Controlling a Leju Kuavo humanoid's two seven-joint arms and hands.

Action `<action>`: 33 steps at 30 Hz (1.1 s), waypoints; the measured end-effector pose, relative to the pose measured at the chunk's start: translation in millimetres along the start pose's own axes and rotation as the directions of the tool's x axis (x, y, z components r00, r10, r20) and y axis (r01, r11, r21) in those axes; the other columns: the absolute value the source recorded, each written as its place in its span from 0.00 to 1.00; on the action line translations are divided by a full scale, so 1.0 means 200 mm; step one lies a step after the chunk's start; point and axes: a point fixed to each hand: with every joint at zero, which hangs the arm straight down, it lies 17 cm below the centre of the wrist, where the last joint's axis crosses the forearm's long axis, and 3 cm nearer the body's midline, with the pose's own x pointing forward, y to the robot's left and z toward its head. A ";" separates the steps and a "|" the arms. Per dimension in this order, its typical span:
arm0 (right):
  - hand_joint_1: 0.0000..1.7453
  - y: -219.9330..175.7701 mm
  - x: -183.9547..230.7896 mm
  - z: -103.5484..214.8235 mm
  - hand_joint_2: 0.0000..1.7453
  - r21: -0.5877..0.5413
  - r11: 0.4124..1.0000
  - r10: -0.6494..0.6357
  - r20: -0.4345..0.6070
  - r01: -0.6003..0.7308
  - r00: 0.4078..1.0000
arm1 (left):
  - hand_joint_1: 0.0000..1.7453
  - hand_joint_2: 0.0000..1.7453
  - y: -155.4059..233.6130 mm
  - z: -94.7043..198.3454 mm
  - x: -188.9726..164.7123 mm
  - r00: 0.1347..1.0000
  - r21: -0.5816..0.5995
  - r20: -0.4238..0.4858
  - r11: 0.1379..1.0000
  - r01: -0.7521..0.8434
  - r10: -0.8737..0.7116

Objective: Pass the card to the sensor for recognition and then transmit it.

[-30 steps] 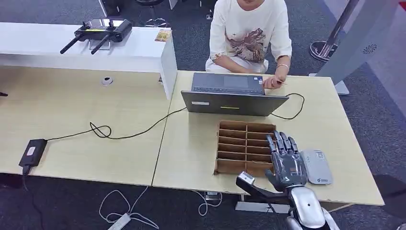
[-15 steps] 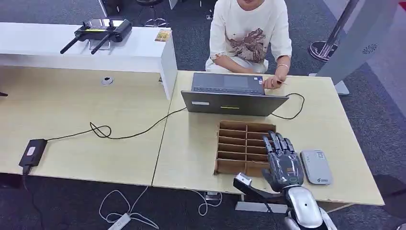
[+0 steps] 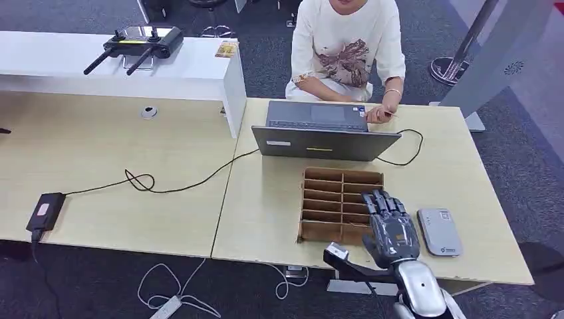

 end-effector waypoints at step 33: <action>0.49 0.00 -0.04 0.00 1.00 -0.002 1.000 0.000 -0.025 0.000 1.000 | 0.00 1.00 0.00 0.00 0.00 1.000 -0.002 -0.002 1.000 0.010 -0.010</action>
